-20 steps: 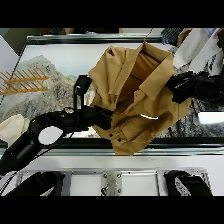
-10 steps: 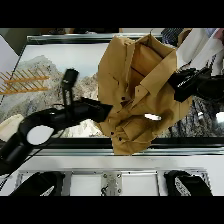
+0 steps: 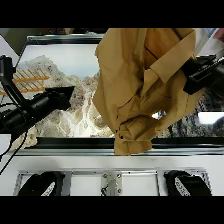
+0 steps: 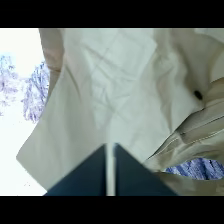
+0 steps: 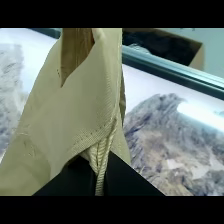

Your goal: Fold the clothes and pants, and hang the long-sleeved shirts on hangers.

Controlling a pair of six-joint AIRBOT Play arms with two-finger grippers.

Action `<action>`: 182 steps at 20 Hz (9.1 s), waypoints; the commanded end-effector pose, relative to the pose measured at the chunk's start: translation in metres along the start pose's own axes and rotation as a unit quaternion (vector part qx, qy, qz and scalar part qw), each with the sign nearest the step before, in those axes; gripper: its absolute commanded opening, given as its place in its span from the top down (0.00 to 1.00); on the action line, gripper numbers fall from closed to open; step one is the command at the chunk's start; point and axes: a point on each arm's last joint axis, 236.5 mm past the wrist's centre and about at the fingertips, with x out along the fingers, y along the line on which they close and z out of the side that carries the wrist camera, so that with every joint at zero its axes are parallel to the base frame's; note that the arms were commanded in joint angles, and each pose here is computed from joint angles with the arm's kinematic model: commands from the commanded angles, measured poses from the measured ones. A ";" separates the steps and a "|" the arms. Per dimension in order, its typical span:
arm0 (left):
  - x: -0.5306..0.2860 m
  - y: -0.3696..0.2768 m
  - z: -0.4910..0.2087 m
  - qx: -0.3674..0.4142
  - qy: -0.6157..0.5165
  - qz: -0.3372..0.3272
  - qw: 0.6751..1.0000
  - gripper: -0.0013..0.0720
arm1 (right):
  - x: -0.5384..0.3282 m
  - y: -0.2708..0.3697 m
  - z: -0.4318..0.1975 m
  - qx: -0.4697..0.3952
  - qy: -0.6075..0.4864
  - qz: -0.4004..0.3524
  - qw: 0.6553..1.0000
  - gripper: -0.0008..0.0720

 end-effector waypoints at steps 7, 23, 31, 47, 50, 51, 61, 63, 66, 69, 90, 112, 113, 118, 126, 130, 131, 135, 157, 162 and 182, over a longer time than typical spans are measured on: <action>-0.003 -0.027 -0.023 0.010 0.037 -0.036 0.999 0.96 | -0.039 -0.088 -0.018 0.051 0.034 -0.211 0.976 0.97; 0.049 -0.059 -0.082 0.024 0.126 -0.073 0.989 0.96 | -0.039 -0.085 -0.023 0.003 0.055 -0.204 0.977 0.96; 0.050 -0.059 -0.080 0.023 0.123 -0.073 0.989 0.96 | -0.067 -0.129 -0.051 0.114 0.082 -0.303 0.943 0.97; 0.051 -0.054 -0.056 0.016 0.077 -0.070 0.994 0.96 | -0.337 -0.284 -0.001 0.197 -0.074 -0.684 0.698 0.97; 0.032 -0.050 0.015 -0.024 -0.046 -0.075 0.996 0.97 | -0.333 -0.286 -0.001 0.203 -0.076 -0.678 0.703 0.97; 0.023 -0.049 0.038 -0.021 -0.074 -0.075 0.994 0.97 | -0.331 -0.287 -0.002 0.205 -0.076 -0.676 0.704 0.97; -0.039 -0.143 0.152 0.082 -0.077 -0.305 0.946 0.97 | -0.329 -0.287 -0.003 0.192 -0.060 -0.674 0.711 0.97; -0.045 -0.142 0.164 0.066 -0.064 -0.355 0.930 0.97 | -0.328 -0.287 -0.003 0.193 -0.061 -0.673 0.711 0.97; -0.048 -0.137 0.181 0.073 -0.061 -0.383 0.919 0.97 | -0.328 -0.286 -0.003 0.194 -0.060 -0.673 0.711 0.97; -0.048 -0.139 0.189 0.088 -0.064 -0.388 0.915 0.97 | -0.328 -0.286 -0.006 0.198 -0.055 -0.673 0.711 0.97; -0.077 -0.159 0.204 0.126 -0.122 -0.394 0.902 0.96 | -0.342 -0.285 0.008 0.160 -0.064 -0.693 0.700 0.97; -0.078 -0.160 0.202 0.128 -0.119 -0.396 0.902 0.97 | -0.346 -0.313 0.094 -0.001 -0.195 -0.683 0.704 0.97; -0.078 -0.160 0.202 0.128 -0.119 -0.396 0.902 0.96 | -0.345 -0.314 0.093 0.000 -0.194 -0.683 0.704 0.97; -0.078 -0.160 0.202 0.128 -0.119 -0.396 0.902 0.96 | -0.342 -0.325 0.085 0.007 -0.185 -0.684 0.705 0.97; -0.078 -0.160 0.202 0.129 -0.118 -0.396 0.901 0.96 | -0.349 -0.347 0.074 0.016 -0.189 -0.691 0.697 0.97; -0.079 -0.161 0.199 0.131 -0.113 -0.399 0.900 0.96 | -0.393 -0.359 0.062 0.060 -0.225 -0.717 0.657 0.97; -0.079 -0.161 0.197 0.132 -0.109 -0.402 0.900 0.96 | -0.402 -0.361 0.059 0.062 -0.225 -0.724 0.649 0.97; -0.080 -0.164 0.190 0.138 -0.097 -0.409 0.897 0.96 | -0.428 -0.366 0.045 0.085 -0.233 -0.741 0.624 0.97; -0.083 -0.166 0.179 0.135 -0.071 -0.421 0.894 0.96 | -0.434 -0.320 0.058 0.123 -0.261 -0.736 0.613 0.06; -0.085 -0.168 0.173 0.139 -0.062 -0.426 0.892 0.96 | -0.390 -0.275 0.122 0.067 -0.318 -0.670 0.667 0.06; -0.014 -0.073 0.121 0.129 0.085 -0.201 0.967 0.97 | 0.154 0.170 -0.043 0.051 0.133 0.235 0.962 0.29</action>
